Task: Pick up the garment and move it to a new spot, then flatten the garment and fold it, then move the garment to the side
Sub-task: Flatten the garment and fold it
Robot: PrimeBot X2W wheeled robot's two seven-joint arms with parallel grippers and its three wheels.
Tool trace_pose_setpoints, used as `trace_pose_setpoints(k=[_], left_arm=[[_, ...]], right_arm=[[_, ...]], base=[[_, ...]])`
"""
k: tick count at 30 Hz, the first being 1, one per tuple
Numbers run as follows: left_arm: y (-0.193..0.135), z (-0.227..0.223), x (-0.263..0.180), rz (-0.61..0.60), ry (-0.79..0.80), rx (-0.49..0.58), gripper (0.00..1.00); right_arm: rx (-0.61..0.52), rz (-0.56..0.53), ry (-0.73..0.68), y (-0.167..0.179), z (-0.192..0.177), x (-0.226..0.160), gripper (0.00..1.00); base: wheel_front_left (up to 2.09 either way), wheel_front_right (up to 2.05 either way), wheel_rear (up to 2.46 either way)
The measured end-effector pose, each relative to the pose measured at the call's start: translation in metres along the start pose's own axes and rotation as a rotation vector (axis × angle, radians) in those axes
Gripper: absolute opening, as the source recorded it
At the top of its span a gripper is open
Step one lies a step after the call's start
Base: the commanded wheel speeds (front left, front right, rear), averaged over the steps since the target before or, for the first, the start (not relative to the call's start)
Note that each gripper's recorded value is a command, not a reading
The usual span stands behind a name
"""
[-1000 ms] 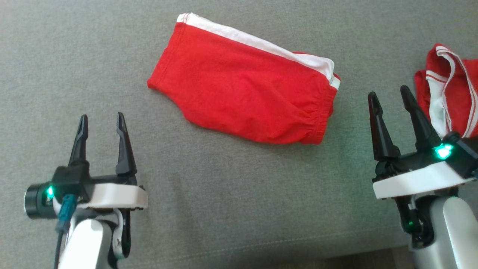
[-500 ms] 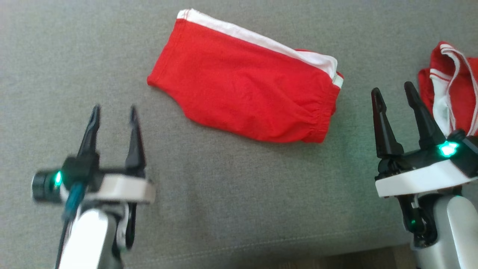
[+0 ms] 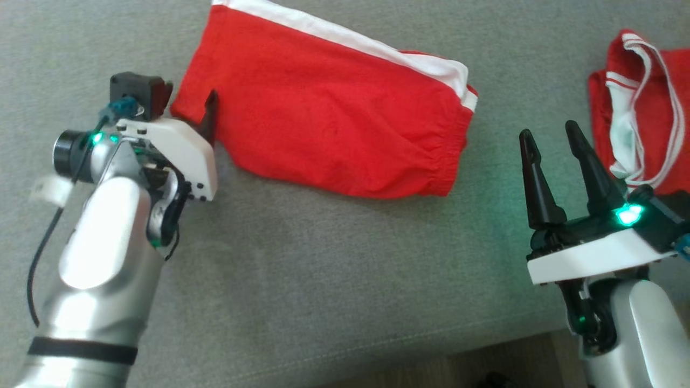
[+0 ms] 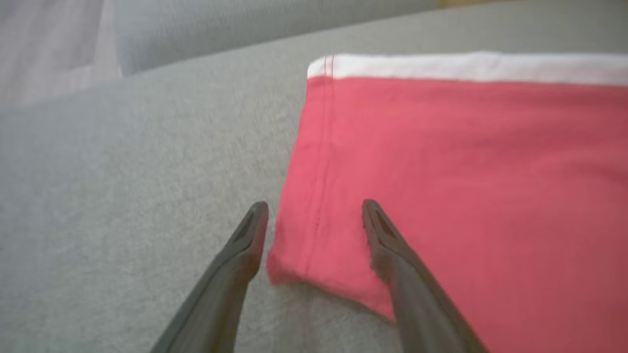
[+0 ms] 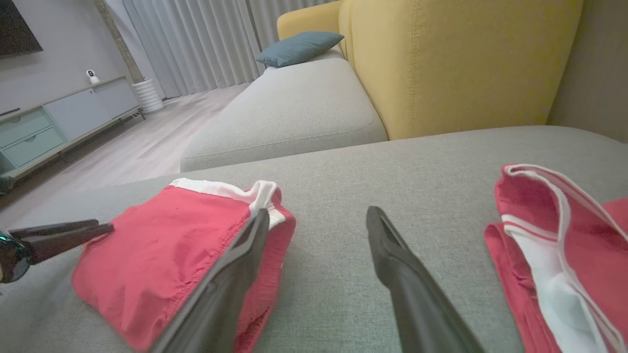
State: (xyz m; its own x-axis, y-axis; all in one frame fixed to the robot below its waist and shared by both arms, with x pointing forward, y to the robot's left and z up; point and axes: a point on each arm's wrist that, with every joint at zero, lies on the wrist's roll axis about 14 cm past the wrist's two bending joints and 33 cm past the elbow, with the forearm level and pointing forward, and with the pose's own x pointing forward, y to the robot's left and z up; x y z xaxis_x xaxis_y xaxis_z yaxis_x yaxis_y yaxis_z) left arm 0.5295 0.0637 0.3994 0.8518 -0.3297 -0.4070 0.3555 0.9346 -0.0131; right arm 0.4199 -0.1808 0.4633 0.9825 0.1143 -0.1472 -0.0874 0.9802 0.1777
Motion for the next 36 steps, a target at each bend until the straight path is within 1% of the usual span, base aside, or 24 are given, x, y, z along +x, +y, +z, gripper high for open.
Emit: trace_pose_setpoints(k=[3,5,6,7,8,10,13,16,21,25,26,30,31,32,33,36], left_arm=[[0.001,-0.023,0.008,-0.008,0.114,0.009,1.0],[-0.001,-0.029,0.015,-0.026,0.172,0.032,1.0],[-0.001,-0.026,0.017,-0.029,0.179,0.038,0.85],[-0.002,-0.026,0.018,-0.032,0.189,0.047,0.15],[-0.004,-0.026,0.018,-0.04,0.198,0.057,0.0],[-0.008,-0.026,0.018,-0.051,0.201,0.093,0.0],[-0.005,-0.024,0.015,-0.028,0.198,0.129,0.0],[-0.002,-0.022,0.007,-0.003,0.174,0.13,0.0],[-0.001,-0.038,-0.026,0.037,0.158,0.038,0.0],[-0.006,-0.056,-0.061,0.06,0.162,-0.033,0.0],[-0.008,-0.063,-0.076,0.07,0.169,-0.065,0.0],[-0.009,-0.072,-0.097,0.093,0.18,-0.11,0.0],[-0.008,-0.072,-0.1,0.101,0.175,-0.116,0.13],[-0.008,-0.072,-0.102,0.104,0.169,-0.118,0.66],[-0.008,-0.071,-0.103,0.11,0.156,-0.121,1.0],[-0.004,-0.056,-0.106,0.14,0.065,-0.123,1.0]], right_arm=[[0.014,-0.018,0.0,-0.004,-0.002,-0.002,1.0],[0.021,-0.029,0.0,-0.007,-0.002,-0.002,1.0],[0.021,-0.031,-0.007,-0.008,-0.001,-0.002,1.0],[0.021,-0.032,-0.009,-0.008,0.0,-0.003,1.0],[0.021,-0.033,-0.008,-0.009,0.0,-0.003,1.0],[0.021,-0.034,-0.01,-0.009,0.0,-0.003,1.0],[0.022,-0.033,-0.016,-0.008,0.002,-0.003,1.0],[0.026,-0.023,-0.026,-0.005,0.005,-0.003,1.0],[0.027,-0.011,-0.052,-0.001,0.015,-0.006,1.0],[0.032,-0.012,-0.048,0.001,0.015,-0.013,1.0],[0.037,-0.011,-0.036,0.002,0.013,-0.017,1.0],[0.039,-0.001,-0.043,0.006,0.016,-0.019,1.0],[0.038,0.002,-0.044,0.007,0.017,-0.018,1.0],[0.038,0.003,-0.046,0.007,0.018,-0.018,1.0],[0.038,0.006,-0.048,0.008,0.019,-0.018,1.0],[0.037,0.006,-0.047,0.008,0.021,-0.021,1.0]], base=[[0.0,0.0,0.0],[0.0,0.0,0.0],[0.0,0.0,0.0],[0.0,0.0,0.0],[0.0,0.0,0.0],[0.0,0.0,0.0],[0.0,0.0,0.0],[0.0,0.0,0.0],[0.0,0.0,0.0],[0.0,0.0,0.0],[0.0,0.0,0.0],[0.0,0.0,0.0],[0.0,0.0,0.0],[0.0,0.0,0.0],[0.0,0.0,0.0],[0.0,0.0,0.0]])
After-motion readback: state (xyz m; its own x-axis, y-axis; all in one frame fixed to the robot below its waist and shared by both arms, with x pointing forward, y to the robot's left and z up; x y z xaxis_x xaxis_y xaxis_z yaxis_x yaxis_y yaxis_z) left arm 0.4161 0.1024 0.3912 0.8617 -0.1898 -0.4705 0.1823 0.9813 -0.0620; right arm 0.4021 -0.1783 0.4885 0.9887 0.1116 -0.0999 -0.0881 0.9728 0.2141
